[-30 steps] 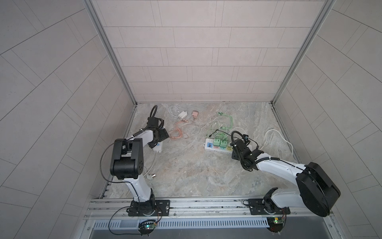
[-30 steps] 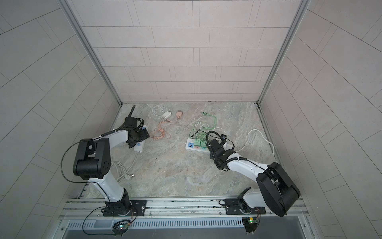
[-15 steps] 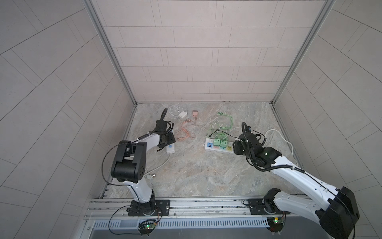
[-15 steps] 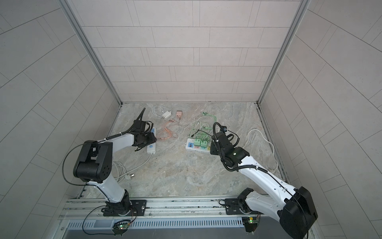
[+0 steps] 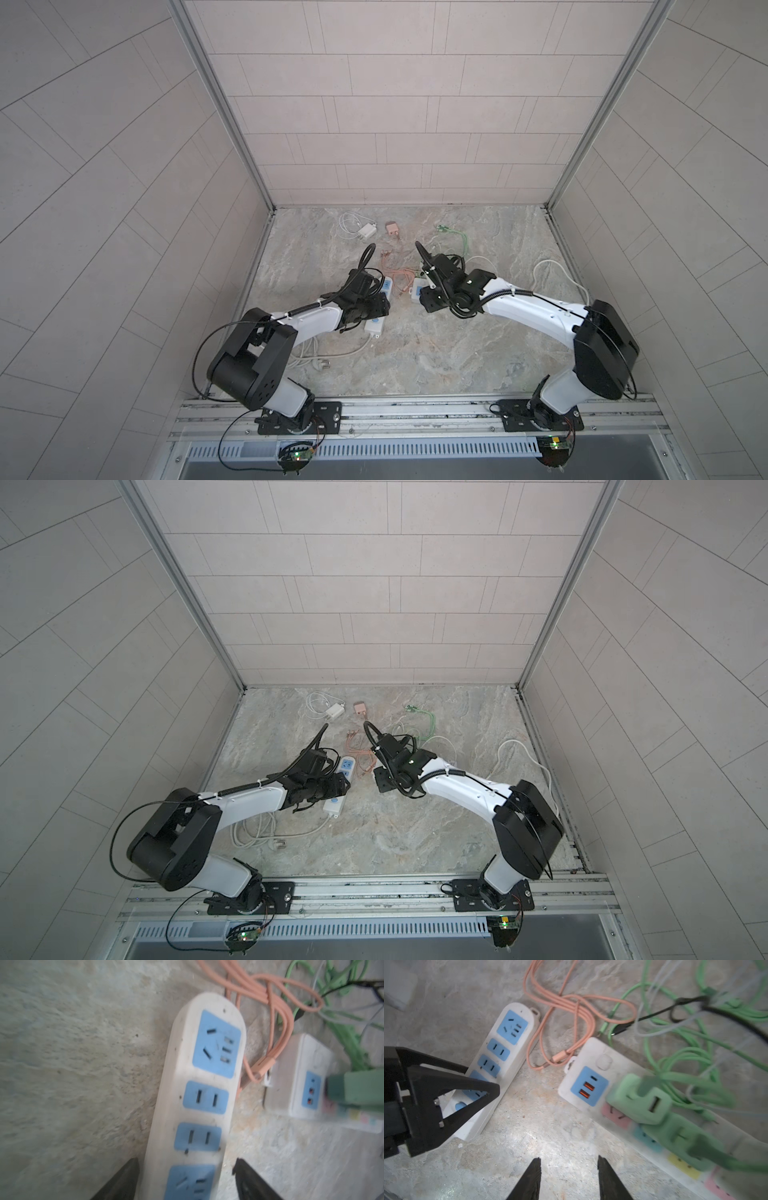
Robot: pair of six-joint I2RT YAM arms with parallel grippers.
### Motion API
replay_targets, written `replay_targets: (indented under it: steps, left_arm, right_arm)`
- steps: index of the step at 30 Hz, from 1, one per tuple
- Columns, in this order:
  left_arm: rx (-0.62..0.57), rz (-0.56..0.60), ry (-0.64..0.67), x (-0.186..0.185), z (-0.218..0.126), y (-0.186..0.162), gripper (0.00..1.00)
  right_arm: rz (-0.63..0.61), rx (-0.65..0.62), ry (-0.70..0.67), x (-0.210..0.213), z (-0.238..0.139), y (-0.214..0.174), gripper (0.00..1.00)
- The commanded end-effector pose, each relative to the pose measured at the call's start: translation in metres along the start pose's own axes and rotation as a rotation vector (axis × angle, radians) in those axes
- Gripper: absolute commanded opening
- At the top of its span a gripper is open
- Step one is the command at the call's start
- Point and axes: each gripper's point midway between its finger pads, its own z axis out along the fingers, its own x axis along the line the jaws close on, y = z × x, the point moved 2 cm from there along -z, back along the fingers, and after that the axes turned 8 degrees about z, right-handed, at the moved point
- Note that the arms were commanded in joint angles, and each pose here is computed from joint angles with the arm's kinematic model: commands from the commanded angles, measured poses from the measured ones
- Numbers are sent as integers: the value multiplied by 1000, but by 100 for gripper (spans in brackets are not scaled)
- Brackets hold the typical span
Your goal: Insert the plug
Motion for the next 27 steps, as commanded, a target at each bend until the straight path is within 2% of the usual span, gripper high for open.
replay_targets:
  steps: [1,7,14,18,22,27]
  left_arm:
    - [8,-39,120,23,-14,-3,88]
    - [-114,-47,182,32,-46,32,100]
    - [-258,-59,243,53,-69,94,100]
    - [-294,-61,249,64,-60,141,100]
    - [-322,-25,230,67,-39,183,100]
    - [-242,-16,208,64,-3,213,100]
  right_arm:
    - [-9,18,0,16,13,-1,43]
    - [24,13,27,27,41,-2,41]
    - [26,28,27,30,58,0,40]
    - [33,34,26,32,69,4,39]
    - [94,45,-1,16,82,11,39]
    - [176,47,-35,-17,88,19,39]
